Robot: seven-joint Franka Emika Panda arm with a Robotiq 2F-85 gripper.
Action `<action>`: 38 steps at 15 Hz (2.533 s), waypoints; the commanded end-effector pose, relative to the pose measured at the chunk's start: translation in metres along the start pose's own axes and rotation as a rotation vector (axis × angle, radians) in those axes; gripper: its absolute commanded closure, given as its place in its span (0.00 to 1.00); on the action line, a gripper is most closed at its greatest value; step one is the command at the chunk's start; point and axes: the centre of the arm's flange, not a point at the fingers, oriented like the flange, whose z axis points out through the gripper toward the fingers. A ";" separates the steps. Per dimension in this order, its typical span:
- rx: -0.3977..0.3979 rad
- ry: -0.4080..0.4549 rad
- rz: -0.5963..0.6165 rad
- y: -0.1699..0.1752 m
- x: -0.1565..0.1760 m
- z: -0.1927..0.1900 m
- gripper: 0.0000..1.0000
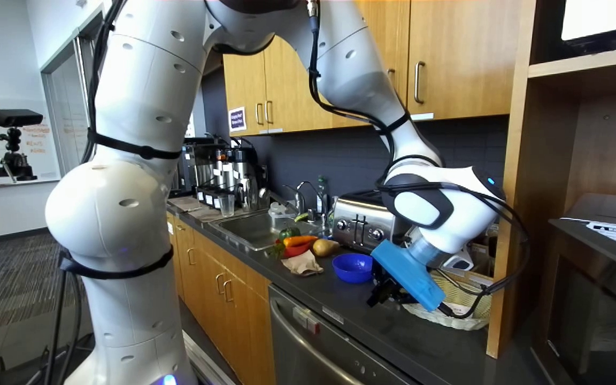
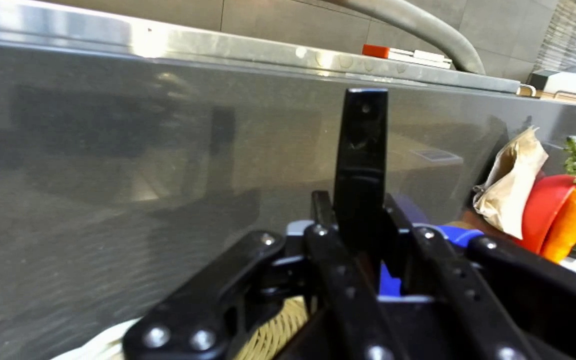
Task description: Scoop up the object in the blue bowl and put it into the weaved basket
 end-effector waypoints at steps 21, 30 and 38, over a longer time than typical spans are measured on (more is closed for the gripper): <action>0.245 0.169 -0.126 0.023 0.004 -0.018 0.94; -0.099 0.075 -0.011 -0.003 0.026 -0.011 0.94; -0.393 -0.071 0.043 -0.027 0.035 -0.006 0.94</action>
